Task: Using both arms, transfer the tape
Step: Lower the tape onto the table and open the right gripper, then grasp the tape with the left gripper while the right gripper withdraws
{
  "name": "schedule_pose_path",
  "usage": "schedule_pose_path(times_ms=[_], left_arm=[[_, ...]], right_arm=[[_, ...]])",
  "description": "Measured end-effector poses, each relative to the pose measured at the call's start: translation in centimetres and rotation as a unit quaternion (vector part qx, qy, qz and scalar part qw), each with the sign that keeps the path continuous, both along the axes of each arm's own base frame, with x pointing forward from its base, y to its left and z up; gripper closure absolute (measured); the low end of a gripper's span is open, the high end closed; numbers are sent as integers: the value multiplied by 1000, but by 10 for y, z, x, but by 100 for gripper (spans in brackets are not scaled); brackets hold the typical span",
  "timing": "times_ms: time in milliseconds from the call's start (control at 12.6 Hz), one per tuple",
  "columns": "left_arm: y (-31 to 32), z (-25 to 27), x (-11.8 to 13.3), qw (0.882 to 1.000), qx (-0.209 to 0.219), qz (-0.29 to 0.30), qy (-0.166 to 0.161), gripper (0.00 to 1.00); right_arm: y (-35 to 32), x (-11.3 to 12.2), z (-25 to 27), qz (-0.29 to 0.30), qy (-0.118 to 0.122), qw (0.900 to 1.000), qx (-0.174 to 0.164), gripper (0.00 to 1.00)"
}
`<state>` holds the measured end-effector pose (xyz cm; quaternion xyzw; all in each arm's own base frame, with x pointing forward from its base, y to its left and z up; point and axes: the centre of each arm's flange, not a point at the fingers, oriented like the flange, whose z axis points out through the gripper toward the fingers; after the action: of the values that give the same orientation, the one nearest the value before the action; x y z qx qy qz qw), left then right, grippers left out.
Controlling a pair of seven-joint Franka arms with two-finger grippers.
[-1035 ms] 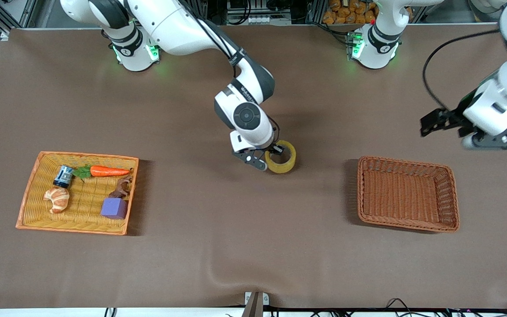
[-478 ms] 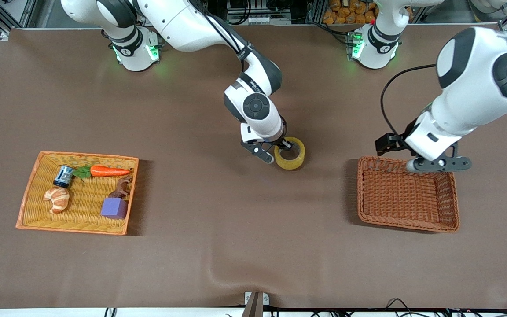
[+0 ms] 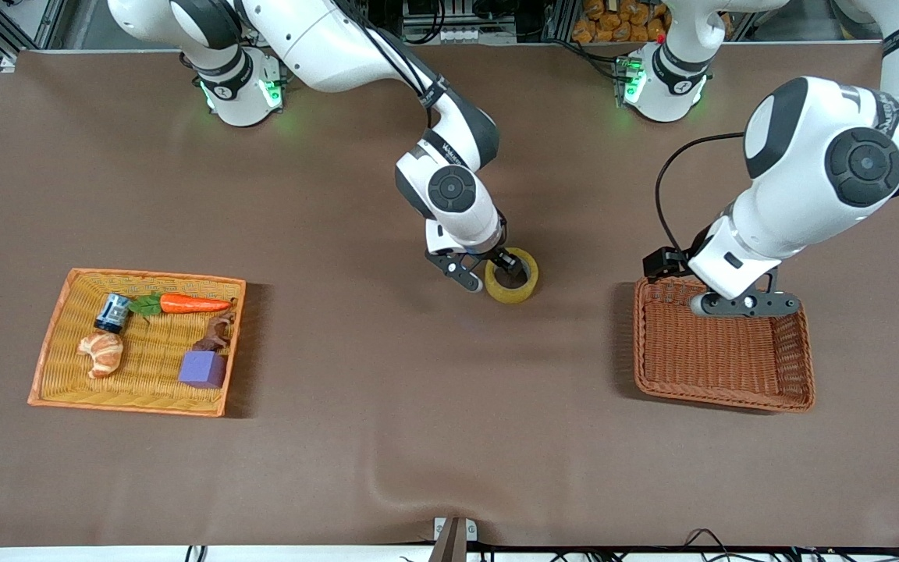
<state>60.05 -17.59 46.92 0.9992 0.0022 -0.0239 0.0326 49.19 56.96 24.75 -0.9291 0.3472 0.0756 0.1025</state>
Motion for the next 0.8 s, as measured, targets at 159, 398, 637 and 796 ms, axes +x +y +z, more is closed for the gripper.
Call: schedule_pose_path(times_ms=[159, 398, 637, 796], left_arm=[[-20, -21, -2, 1000, -4, 14, -9, 0], [-64, -78, -23, 999, 12, 29, 6, 0], [-122, -130, -59, 997, 47, 68, 6, 0], [-156, -161, -77, 994, 60, 94, -2, 0]], right_arm=[[-11, 16, 5, -6, -6, 1000, 2, 0], [-54, 49, 2, 82, 0, 997, -12, 0], [-144, 108, 9, 200, 6, 980, -15, 0], [-234, 161, 22, 254, -16, 967, -2, 0]])
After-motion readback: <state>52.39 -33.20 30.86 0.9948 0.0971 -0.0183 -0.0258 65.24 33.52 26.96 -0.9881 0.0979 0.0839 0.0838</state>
